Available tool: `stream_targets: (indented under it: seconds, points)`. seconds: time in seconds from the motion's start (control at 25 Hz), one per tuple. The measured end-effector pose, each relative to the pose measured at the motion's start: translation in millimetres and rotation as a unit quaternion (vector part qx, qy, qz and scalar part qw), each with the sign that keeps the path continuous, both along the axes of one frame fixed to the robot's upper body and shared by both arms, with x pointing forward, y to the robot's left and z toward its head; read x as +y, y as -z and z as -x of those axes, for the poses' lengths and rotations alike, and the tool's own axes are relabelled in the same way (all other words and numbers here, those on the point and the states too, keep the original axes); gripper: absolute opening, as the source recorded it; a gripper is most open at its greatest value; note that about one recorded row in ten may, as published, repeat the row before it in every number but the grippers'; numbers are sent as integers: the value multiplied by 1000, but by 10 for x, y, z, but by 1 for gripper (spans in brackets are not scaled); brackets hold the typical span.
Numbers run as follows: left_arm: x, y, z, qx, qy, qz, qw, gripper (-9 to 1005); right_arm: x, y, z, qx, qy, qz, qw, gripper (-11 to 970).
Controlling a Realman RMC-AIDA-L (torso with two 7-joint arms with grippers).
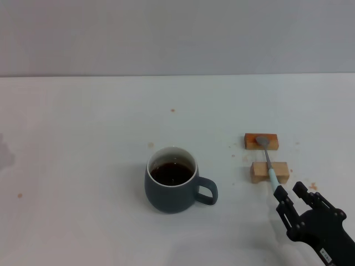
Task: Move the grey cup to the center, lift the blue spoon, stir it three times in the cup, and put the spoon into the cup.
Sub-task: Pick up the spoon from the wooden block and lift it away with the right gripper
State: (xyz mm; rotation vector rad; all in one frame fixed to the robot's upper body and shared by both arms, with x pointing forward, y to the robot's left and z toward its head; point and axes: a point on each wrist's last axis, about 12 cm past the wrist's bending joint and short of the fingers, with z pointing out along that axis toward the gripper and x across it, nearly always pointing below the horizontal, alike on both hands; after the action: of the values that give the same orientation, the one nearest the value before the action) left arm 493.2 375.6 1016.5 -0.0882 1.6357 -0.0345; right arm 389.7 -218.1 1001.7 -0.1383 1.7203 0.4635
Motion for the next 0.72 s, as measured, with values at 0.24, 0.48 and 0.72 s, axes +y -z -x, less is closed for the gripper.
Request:
stream_targets:
  seconds: [0.24, 0.48, 0.72]
  points:
    - [20, 1, 20, 0, -2, -1, 1000, -2, 24, -9, 24, -5, -4, -4, 1000, 410]
    - [27, 7, 34, 1, -3, 0, 1000, -2, -12, 37, 32, 3, 2, 0, 1000, 410]
    - [32, 1, 37, -1, -4, 5, 1000, -2, -38, 55, 33, 5, 7, 2, 1000, 410]
